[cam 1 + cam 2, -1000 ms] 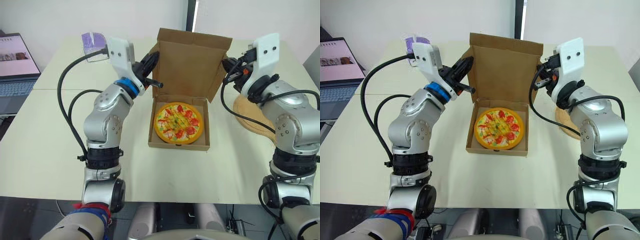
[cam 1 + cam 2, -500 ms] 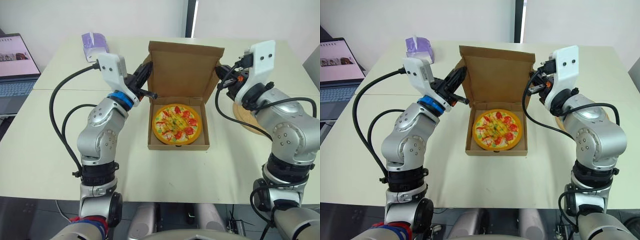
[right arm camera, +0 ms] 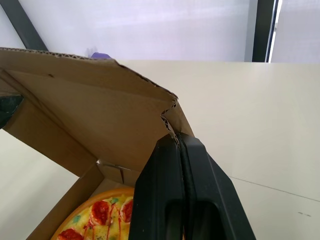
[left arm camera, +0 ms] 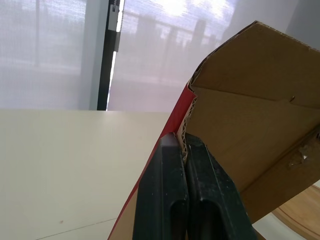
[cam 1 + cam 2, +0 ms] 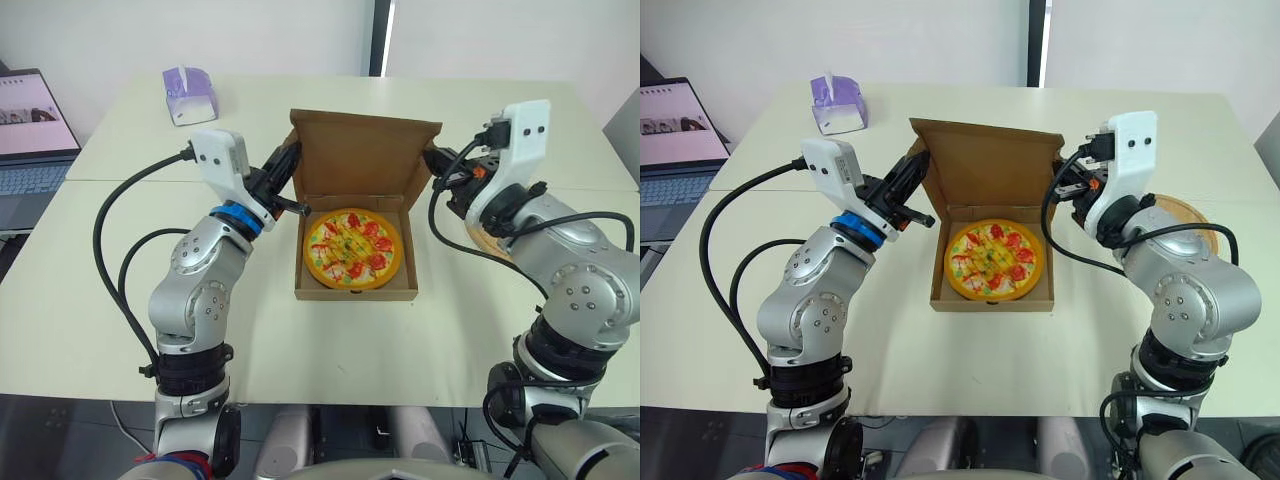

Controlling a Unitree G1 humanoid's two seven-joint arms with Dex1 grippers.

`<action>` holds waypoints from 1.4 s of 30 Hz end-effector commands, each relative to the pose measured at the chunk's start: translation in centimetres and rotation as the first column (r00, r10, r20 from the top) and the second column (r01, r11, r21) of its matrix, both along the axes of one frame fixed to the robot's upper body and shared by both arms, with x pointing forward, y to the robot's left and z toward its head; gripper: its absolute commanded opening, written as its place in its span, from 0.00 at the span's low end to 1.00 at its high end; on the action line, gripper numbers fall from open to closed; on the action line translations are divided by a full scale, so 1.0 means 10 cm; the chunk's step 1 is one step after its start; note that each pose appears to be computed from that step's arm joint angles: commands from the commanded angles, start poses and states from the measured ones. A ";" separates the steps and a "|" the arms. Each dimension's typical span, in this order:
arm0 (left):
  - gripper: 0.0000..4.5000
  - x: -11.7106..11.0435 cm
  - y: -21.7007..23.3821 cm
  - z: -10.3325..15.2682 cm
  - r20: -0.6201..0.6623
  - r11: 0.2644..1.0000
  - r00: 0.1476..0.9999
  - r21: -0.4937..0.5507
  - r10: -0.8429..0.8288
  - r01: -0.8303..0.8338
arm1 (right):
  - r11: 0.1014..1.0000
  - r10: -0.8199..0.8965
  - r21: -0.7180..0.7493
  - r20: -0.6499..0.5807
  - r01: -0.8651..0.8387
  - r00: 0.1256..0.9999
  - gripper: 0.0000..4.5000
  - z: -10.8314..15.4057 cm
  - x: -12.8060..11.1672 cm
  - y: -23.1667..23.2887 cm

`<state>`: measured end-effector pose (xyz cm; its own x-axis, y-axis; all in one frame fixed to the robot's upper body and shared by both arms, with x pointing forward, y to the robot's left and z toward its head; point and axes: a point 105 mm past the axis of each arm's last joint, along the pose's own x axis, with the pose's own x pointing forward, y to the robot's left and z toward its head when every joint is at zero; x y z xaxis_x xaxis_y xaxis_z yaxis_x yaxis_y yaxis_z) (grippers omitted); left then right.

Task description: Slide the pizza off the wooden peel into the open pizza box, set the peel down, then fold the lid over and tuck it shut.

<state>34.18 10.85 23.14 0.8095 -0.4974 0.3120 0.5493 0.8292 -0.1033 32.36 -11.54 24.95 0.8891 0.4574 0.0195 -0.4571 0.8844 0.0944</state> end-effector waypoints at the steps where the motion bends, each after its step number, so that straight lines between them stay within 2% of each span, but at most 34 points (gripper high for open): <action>1: 0.00 -0.12 -0.13 0.23 0.095 0.998 0.994 -0.014 -0.062 0.064 | 0.996 0.084 0.001 0.027 -0.084 0.996 0.01 0.10 -0.07 0.17; 9: 0.00 -0.03 -0.13 0.29 0.107 0.998 0.993 -0.031 -0.047 0.051 | 0.996 0.087 0.033 0.034 -0.088 0.996 0.01 0.24 0.04 0.23; 14: 0.00 -0.02 -0.14 0.29 0.105 0.998 0.993 -0.036 -0.050 0.054 | 0.996 0.094 0.005 0.041 -0.094 0.995 0.01 0.29 0.10 0.20; 21: 0.00 -0.06 -0.16 0.23 0.092 0.998 0.994 -0.038 -0.053 0.057 | 0.991 0.135 0.017 -0.024 -0.135 0.991 0.01 0.09 0.01 0.28; 28: 0.00 -0.22 -0.19 0.07 0.079 0.998 0.995 -0.015 -0.067 0.068 | 0.990 0.136 0.041 -0.084 -0.133 0.987 0.01 -0.13 -0.10 0.30; 42: 0.00 -0.35 -0.16 -0.15 0.027 0.999 0.998 -0.011 -0.049 0.049 | 0.992 0.124 0.040 -0.115 -0.120 0.986 0.01 -0.28 -0.21 0.26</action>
<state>31.78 10.85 20.76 0.8289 -0.4662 0.3092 0.5231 0.8418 -0.1329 31.26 -10.77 22.51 0.8770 0.4777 -0.0520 -0.4616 0.8676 0.1851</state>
